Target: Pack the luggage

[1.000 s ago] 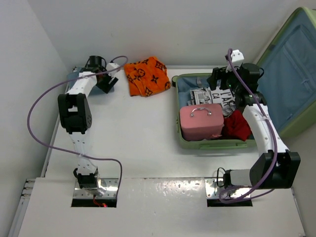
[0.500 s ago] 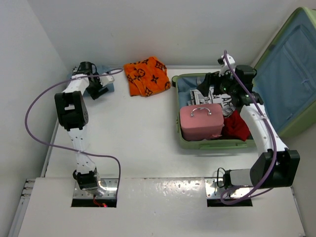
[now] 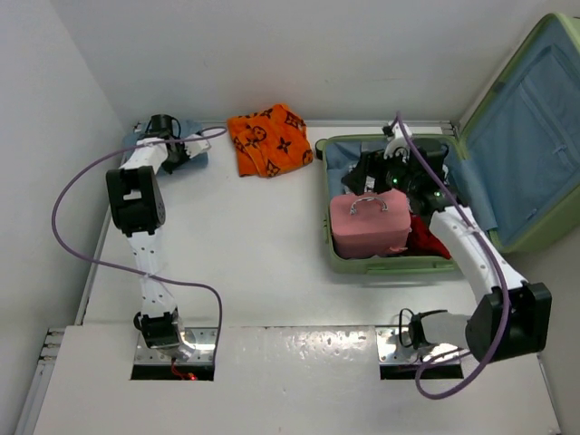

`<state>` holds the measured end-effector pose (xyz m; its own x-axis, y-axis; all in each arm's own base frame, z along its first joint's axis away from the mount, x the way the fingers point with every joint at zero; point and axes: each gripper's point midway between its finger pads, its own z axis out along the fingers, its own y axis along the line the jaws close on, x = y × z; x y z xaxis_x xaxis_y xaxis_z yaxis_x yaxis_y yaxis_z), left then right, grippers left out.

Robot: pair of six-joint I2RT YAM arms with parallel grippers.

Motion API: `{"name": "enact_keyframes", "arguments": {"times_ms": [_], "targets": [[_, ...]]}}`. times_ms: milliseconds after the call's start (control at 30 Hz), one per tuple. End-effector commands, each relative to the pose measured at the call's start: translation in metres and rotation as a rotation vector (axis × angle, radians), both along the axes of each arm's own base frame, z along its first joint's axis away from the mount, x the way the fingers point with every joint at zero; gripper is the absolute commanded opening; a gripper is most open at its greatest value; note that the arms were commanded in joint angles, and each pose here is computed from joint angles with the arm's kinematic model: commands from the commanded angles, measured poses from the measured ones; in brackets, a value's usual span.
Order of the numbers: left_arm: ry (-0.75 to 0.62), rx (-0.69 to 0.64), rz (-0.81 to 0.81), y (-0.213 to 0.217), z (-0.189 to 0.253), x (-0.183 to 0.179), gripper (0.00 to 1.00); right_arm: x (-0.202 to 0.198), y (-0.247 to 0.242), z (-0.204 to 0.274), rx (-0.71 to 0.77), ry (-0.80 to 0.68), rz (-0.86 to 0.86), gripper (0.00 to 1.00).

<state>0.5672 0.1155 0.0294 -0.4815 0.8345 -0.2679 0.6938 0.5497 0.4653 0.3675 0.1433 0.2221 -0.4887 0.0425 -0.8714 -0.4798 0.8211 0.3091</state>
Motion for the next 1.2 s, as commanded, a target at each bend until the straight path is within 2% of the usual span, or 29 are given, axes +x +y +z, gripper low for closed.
{"name": "enact_keyframes", "arguments": {"times_ms": [0, 33, 100, 133, 200, 233, 300, 333, 367, 467, 633, 800, 900, 1167], "targets": [[0.019, -0.174, 0.017, -0.045, 0.0, -0.012, 0.0, -0.005, 0.004, 0.014, 0.048, -0.069, -0.099, 0.9], [0.0, -0.276, 0.052, -0.073, 0.017, -0.014, 0.0, -0.005, 0.001, 0.006, 0.034, -0.056, -0.158, 0.9], [-0.013, -0.373, 0.12, -0.104, 0.036, -0.019, 0.0, -0.01, -0.003, 0.003, 0.059, -0.041, -0.219, 0.9], [-0.05, -0.486, 0.246, -0.125, 0.054, -0.022, 0.0, -0.011, -0.003, 0.002, 0.05, -0.043, -0.245, 0.9], [-0.14, -0.453, 0.432, -0.151, 0.067, -0.023, 0.0, -0.011, -0.009, -0.004, 0.051, -0.025, -0.315, 0.9], [-0.154, -0.48, 0.544, -0.163, 0.065, -0.031, 0.0, -0.012, -0.004, -0.005, 0.054, -0.019, -0.312, 0.9], [-0.179, -0.529, 0.546, -0.204, 0.084, -0.043, 0.0, -0.008, -0.003, -0.011, 0.064, 0.004, -0.334, 0.92], [-0.158, -0.592, 0.599, -0.218, 0.083, -0.052, 0.0, -0.008, 0.004, -0.01, 0.07, 0.002, -0.321, 0.92], [-0.138, -0.661, 0.585, -0.242, 0.094, -0.06, 0.0, -0.008, 0.008, -0.011, 0.092, 0.015, -0.323, 0.92], [-0.066, -0.796, 0.652, -0.277, 0.1, -0.075, 0.0, 0.001, 0.017, -0.019, 0.121, 0.051, -0.33, 0.93], [-0.011, -0.943, 0.754, -0.3, 0.125, -0.08, 0.0, 0.013, 0.042, -0.041, 0.174, 0.119, -0.328, 0.97], [0.115, -1.11, 0.881, -0.307, 0.136, -0.068, 0.0, 0.022, 0.072, -0.042, 0.202, 0.075, -0.253, 0.98], [0.177, -1.157, 0.935, -0.308, 0.138, -0.065, 0.0, 0.029, 0.1, -0.042, 0.193, 0.054, -0.159, 0.99], [0.242, -1.241, 0.951, -0.322, 0.154, -0.066, 0.0, 0.049, 0.159, -0.043, 0.11, -0.044, -0.067, 0.99]]}}
